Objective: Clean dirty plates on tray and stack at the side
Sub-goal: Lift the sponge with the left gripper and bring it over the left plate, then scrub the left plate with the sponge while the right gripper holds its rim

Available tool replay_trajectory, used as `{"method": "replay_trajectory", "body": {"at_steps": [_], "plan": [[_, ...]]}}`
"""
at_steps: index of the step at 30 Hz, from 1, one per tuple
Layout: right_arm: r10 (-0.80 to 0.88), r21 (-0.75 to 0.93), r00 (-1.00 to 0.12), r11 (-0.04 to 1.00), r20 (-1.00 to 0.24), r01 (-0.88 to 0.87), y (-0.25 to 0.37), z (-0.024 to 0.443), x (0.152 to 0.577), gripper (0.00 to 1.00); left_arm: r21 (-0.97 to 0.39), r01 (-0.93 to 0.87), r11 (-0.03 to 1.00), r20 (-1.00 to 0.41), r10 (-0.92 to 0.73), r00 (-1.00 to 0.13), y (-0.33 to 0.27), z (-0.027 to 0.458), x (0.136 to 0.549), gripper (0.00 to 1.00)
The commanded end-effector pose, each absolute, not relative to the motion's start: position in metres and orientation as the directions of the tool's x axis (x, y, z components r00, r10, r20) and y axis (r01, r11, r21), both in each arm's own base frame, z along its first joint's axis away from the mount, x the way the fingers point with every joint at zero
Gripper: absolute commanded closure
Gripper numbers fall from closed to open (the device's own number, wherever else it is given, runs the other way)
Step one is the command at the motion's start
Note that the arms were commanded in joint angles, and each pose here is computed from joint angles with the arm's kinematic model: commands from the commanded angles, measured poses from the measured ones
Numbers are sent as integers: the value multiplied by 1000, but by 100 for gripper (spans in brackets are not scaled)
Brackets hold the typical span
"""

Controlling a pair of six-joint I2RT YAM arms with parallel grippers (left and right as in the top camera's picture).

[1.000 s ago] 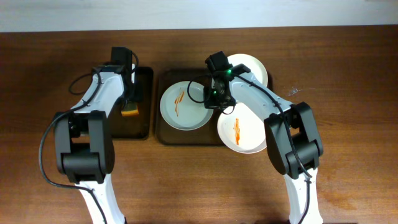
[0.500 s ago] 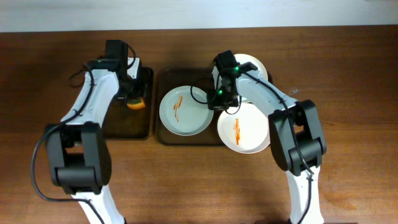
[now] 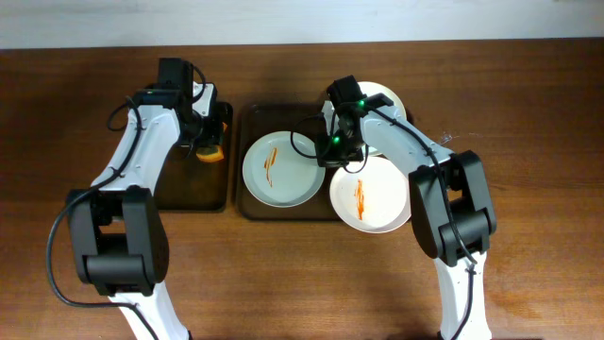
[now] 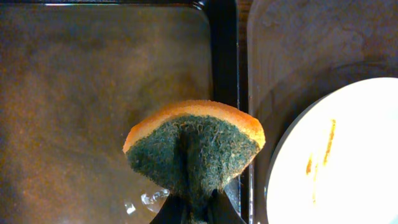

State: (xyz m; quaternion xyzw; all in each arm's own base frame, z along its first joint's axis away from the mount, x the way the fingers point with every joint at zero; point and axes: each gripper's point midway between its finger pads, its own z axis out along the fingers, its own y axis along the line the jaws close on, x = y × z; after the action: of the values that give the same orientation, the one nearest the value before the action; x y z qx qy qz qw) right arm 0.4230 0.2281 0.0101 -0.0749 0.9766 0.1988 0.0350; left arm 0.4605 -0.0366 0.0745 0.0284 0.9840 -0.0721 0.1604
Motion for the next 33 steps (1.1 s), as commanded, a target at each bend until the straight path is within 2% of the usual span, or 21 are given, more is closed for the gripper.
{"method": "replay_trajectory", "body": {"at_steps": [1, 4, 6, 7, 11, 13, 16, 20, 22, 24, 25, 26, 27, 28, 30, 31, 32, 33], "plan": [[-140, 388, -986, 907, -87, -163, 228, 4, 423, 96, -138, 112, 984, -368, 54, -928, -39, 93, 468, 100], [-140, 389, -986, 907, -90, -164, 228, 4, 423, 96, -142, 113, 983, -368, 54, -928, -40, 93, 467, 100], [-139, 389, -986, 906, -92, -164, 228, 4, 424, 96, -202, 144, 969, -371, 60, -927, -55, 95, 466, 100], [-139, 390, -986, 906, -95, -165, 228, 4, 424, 96, -256, 194, 947, -381, 86, -921, -78, 98, 465, 100], [-139, 390, -986, 906, -94, -165, 228, 4, 424, 96, -292, 261, 920, -398, 131, -908, -147, 93, 462, 100], [-139, 391, -986, 906, -94, -165, 229, 4, 424, 96, -289, 278, 916, -349, 169, -922, -169, 67, 455, 100], [-140, 393, -986, 905, -94, -165, 229, 4, 424, 96, -231, 175, 957, -227, 122, -966, -160, 9, 448, 100], [-139, 395, -985, 903, -105, -169, 230, 5, 427, 96, -174, 145, 974, -214, 106, -971, -154, -1, 449, 100], [-139, 395, -985, 903, -104, -169, 230, 5, 426, 96, -181, 138, 974, -113, 119, -986, -153, -5, 423, 100], [-139, 395, -985, 903, -106, -170, 230, 5, 427, 96, -331, 223, 917, -20, 229, -973, -174, 0, 391, 100], [-139, 396, -984, 902, -109, -171, 230, 5, 428, 96, -424, 288, 859, -39, 300, -953, -189, 6, 384, 100], [-139, 396, -984, 902, -111, -172, 230, 5, 428, 96, -426, 294, 856, -55, 300, -952, -191, 7, 387, 100], [-139, 404, -984, 899, -108, -172, 232, 6, 427, 96, -416, 311, 854, -98, 298, -949, -192, 7, 397, 100], [-140, 409, -984, 896, -108, -173, 233, 6, 427, 96, -333, 287, 898, -152, 249, -956, -183, 2, 419, 100], [-140, 409, -984, 896, -108, -173, 233, 6, 427, 96, -158, 136, 978, -227, 98, -969, -155, -12, 455, 100], [-140, 409, -984, 896, -109, -173, 233, 6, 427, 96, -92, 70, 993, -248, 45, -968, -142, -19, 463, 100], [-140, 409, -984, 896, -109, -173, 233, 6, 427, 96, 36, -104, 994, -265, -91, -960, -113, -28, 466, 100], [-140, 409, -984, 896, -109, -173, 233, 6, 427, 96, 72, -154, 985, -259, -131, -957, -105, -29, 462, 100]]}}
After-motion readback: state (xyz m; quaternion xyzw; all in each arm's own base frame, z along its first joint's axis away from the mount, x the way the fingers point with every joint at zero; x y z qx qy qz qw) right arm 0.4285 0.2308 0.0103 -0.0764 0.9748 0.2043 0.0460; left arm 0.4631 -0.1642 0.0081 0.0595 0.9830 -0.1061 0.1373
